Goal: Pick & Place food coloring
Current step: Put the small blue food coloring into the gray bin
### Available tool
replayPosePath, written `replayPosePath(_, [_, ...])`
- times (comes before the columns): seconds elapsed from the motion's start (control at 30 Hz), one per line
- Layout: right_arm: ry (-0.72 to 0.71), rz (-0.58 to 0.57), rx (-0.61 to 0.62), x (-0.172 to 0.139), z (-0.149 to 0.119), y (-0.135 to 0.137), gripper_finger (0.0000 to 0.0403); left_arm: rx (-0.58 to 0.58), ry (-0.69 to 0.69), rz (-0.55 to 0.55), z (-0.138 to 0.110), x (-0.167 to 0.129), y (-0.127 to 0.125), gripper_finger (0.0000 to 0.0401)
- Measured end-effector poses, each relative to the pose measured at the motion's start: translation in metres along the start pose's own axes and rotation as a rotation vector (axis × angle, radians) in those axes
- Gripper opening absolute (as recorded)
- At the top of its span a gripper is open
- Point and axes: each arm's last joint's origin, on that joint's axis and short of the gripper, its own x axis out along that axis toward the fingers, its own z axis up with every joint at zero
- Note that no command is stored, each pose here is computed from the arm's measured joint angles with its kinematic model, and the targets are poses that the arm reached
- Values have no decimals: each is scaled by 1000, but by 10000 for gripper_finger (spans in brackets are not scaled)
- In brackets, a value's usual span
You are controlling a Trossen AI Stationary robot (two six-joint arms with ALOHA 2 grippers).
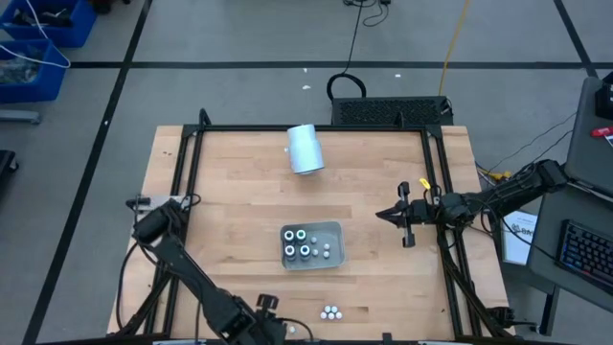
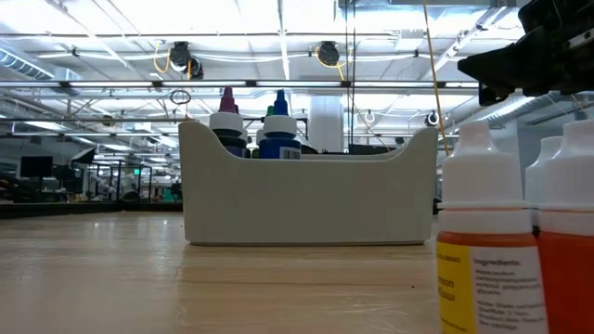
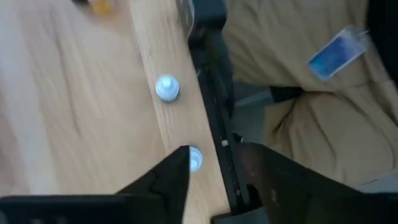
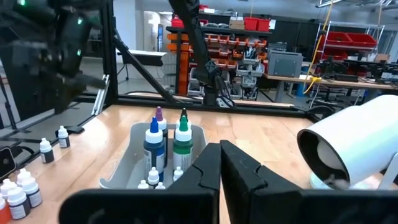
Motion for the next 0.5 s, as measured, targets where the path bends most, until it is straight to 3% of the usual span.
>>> replayPosePath(0.23, [0,0,46,0,0,0,1,-31,53,19,-5,17,1,251])
replayPosePath(0.5, [1,-1,49,0,0,0,1,-30,59,61,-11,26,8,274])
